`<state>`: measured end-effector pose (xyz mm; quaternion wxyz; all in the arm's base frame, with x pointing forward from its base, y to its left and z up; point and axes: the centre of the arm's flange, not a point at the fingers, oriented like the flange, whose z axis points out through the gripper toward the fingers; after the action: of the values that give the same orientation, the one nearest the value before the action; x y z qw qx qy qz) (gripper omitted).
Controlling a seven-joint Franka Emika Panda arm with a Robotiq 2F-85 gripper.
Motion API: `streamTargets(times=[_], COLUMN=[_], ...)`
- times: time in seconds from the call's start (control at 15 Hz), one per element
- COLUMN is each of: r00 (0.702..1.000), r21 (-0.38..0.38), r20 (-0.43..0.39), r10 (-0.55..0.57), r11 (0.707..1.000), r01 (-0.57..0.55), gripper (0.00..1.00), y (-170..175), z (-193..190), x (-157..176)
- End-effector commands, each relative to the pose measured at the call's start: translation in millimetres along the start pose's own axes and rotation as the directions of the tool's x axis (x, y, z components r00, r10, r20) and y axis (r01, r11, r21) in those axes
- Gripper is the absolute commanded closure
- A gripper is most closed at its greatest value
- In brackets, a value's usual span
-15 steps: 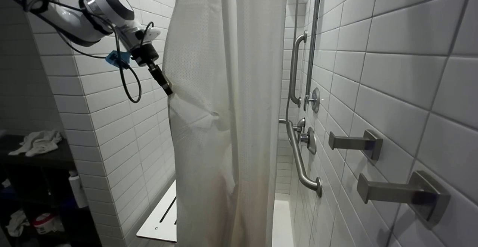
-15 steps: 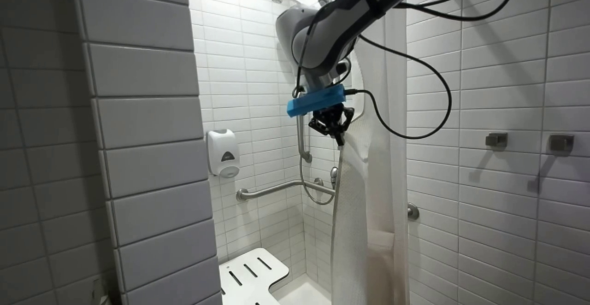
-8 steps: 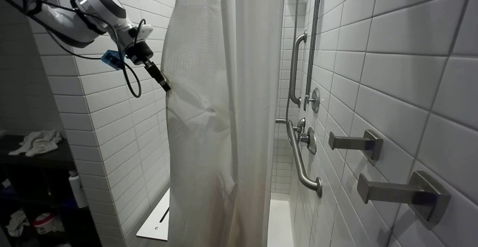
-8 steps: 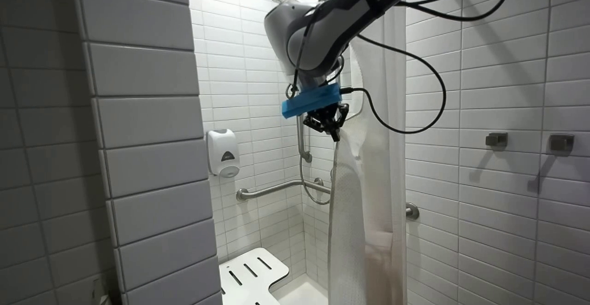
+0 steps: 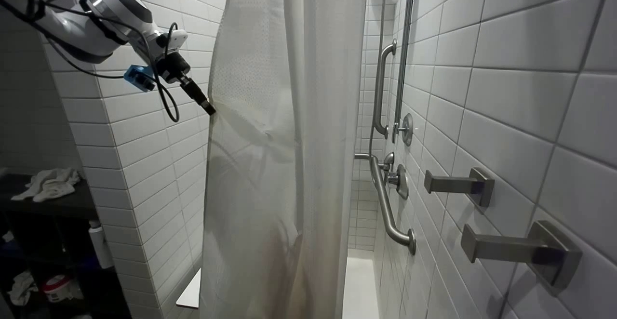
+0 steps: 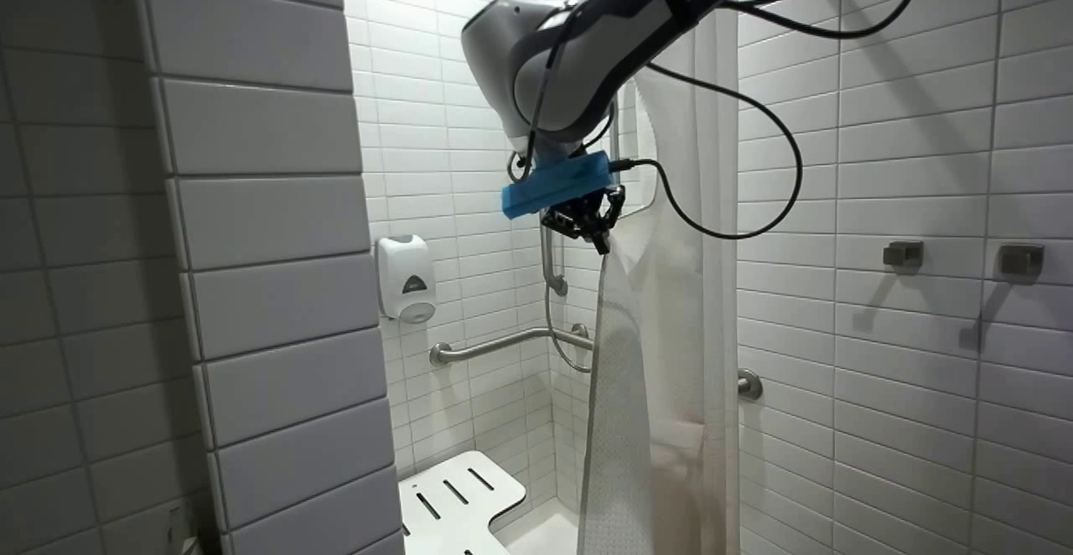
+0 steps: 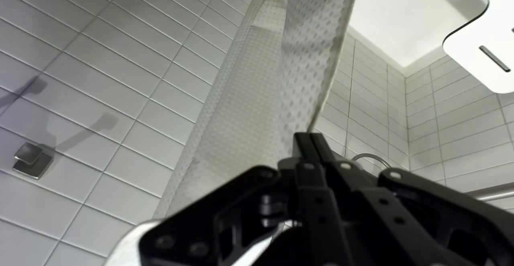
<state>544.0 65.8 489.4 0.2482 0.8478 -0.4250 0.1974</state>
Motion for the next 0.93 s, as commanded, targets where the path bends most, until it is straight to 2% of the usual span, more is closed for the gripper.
streamTargets(times=[0.0,0.87], r00=[0.999,0.985], r21=[-0.007,-0.023], r20=[-0.042,-0.172], r10=[0.005,-0.006], r11=[1.000,1.000], r01=[-0.005,0.002], gripper=[0.99,0.99], y=[0.7,-12.6], z=[-11.5,-33.0], x=[-3.3,-36.7])
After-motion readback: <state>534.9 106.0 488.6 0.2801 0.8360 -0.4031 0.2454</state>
